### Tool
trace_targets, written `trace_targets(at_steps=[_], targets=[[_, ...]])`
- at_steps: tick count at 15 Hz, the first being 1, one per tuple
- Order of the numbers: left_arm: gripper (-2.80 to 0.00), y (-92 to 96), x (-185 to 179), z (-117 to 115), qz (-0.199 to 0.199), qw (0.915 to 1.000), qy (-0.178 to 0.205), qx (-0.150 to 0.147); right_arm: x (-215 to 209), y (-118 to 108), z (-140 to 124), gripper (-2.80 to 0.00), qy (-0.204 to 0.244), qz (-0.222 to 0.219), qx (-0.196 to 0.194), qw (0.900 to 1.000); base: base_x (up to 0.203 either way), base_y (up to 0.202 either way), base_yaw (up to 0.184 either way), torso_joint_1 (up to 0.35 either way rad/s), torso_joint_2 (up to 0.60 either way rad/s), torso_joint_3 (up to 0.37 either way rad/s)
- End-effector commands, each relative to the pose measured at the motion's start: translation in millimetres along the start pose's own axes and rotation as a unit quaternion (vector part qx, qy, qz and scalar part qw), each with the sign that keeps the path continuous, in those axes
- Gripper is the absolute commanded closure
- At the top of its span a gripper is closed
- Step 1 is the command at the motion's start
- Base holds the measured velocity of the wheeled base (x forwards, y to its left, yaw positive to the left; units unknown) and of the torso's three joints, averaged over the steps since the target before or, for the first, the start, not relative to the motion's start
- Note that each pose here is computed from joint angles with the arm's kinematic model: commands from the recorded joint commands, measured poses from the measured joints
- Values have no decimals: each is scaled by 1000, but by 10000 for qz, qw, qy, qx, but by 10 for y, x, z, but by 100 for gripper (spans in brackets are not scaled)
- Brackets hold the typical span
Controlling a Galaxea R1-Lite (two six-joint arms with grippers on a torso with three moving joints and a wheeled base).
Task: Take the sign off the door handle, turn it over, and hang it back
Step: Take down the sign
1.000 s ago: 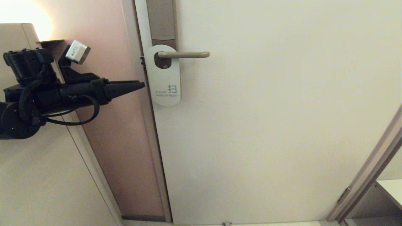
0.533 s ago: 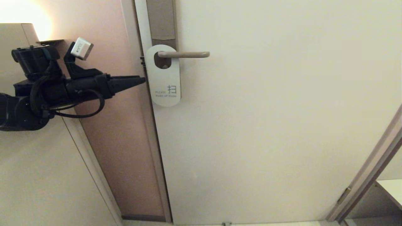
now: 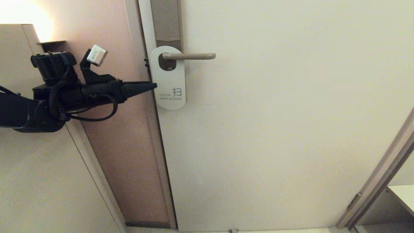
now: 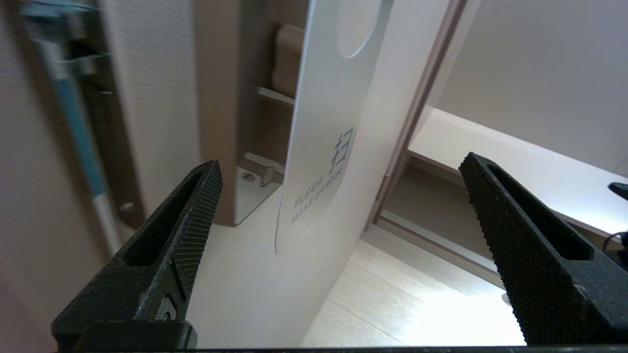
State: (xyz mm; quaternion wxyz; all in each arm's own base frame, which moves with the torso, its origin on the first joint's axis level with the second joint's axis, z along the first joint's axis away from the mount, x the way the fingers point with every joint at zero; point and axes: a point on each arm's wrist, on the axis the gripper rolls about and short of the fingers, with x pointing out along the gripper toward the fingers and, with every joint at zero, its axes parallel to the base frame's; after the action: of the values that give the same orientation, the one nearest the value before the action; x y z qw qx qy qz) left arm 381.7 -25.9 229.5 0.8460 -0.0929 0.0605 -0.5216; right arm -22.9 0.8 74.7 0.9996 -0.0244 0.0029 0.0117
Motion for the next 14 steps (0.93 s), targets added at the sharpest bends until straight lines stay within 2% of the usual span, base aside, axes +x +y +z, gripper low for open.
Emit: trace_targets(at_steps=[1, 8, 14], targets=[[-280, -24, 43, -6, -96, 10000, 17, -4, 1, 0, 1, 0, 1, 6, -3, 10000, 0, 0, 0, 0, 0, 0], [-280, -185, 242, -8, -428, 9991, 72, 19, 1, 0, 0, 0, 6, -1, -8, 10000, 0, 0, 0, 0, 0, 0], [-280, -171, 290, 13, -475, 9989, 51, 24, 1, 0, 0, 0, 6, -1, -7, 10000, 0, 0, 0, 0, 0, 0]])
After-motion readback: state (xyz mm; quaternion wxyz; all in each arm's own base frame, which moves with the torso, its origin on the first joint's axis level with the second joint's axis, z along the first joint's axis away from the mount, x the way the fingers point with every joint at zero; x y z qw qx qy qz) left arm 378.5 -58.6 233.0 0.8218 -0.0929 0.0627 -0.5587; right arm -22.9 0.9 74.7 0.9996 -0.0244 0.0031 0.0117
